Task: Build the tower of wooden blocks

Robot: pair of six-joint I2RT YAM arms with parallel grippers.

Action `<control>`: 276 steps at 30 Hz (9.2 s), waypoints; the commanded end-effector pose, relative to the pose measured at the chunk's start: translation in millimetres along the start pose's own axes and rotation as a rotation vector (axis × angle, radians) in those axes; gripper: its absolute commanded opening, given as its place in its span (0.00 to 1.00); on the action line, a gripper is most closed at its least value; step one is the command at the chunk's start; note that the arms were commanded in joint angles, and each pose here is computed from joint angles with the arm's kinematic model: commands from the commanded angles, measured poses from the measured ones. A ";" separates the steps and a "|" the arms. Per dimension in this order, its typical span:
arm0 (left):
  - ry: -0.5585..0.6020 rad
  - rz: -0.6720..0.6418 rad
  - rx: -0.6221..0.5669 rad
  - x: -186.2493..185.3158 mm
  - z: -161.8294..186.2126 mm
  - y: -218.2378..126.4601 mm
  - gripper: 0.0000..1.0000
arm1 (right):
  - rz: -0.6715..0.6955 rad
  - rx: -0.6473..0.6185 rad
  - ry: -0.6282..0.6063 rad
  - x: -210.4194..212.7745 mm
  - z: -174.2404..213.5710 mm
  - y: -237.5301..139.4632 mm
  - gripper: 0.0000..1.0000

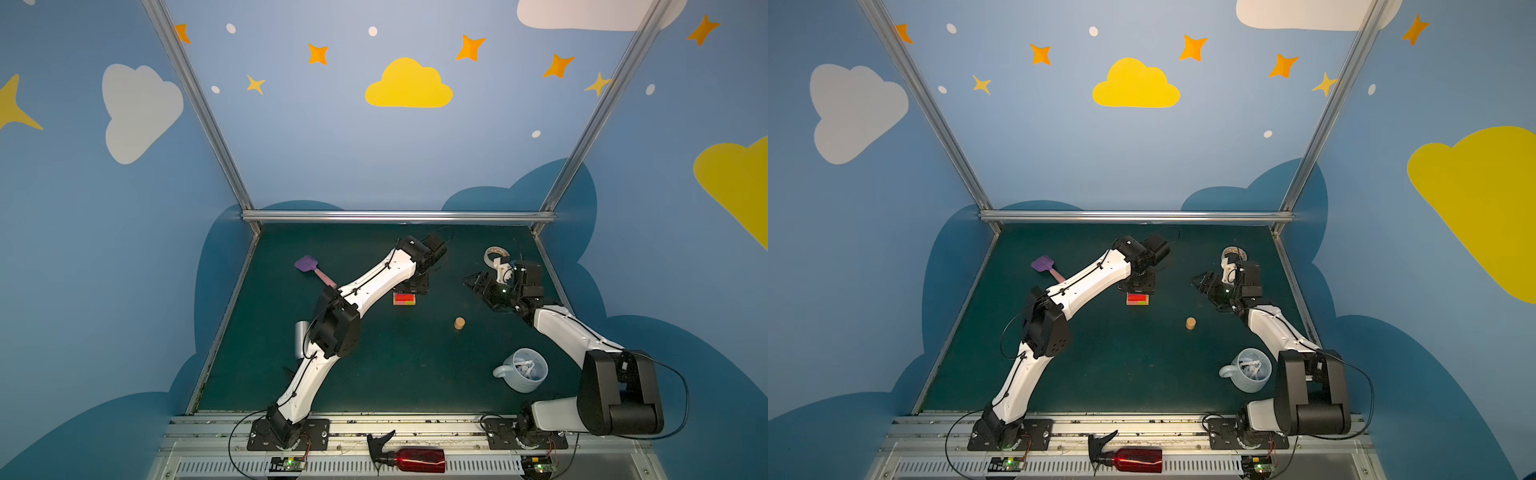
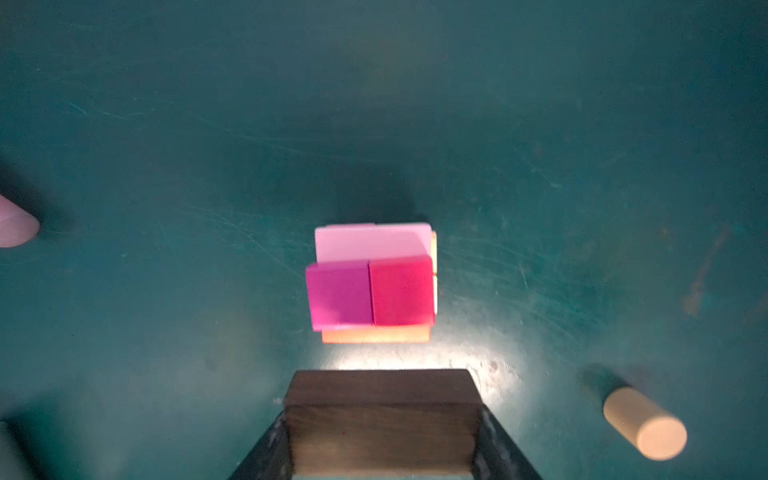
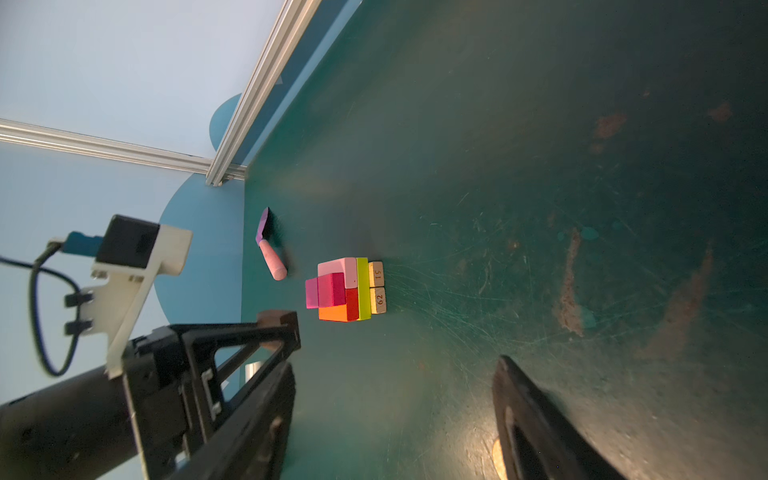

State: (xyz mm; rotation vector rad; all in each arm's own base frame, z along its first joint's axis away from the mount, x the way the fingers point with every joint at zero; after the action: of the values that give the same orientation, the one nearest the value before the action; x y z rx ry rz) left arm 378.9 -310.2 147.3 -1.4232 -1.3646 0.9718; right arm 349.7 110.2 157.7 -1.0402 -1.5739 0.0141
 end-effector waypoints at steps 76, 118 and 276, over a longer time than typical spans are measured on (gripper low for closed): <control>-0.045 0.022 0.089 6.0 -16.4 35.3 0.65 | -0.034 0.038 0.030 -2.8 -2.7 15.8 0.73; -0.058 0.054 -0.001 8.7 -36.7 4.8 0.71 | -0.046 0.042 0.020 3.4 -1.8 12.4 0.73; -0.268 0.392 -0.424 121.3 23.8 -93.9 0.14 | 0.132 0.132 -0.472 94.3 126.9 119.3 0.00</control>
State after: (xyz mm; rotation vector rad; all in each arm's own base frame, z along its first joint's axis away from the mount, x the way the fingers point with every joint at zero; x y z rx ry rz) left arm 340.8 -191.0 232.9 -1.9689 -1.5856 1.2012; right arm 332.9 307.9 117.4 -1.0767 -1.8679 0.4908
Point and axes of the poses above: each gripper's point midway between its finger pads, its own y axis out along the fingers, its own x axis along the line the jaws close on, z = x × y, the point moved 3 cm from there along -y, back along the fingers, and after that the axes turned 5 degrees about y, right-handed, at the moved point
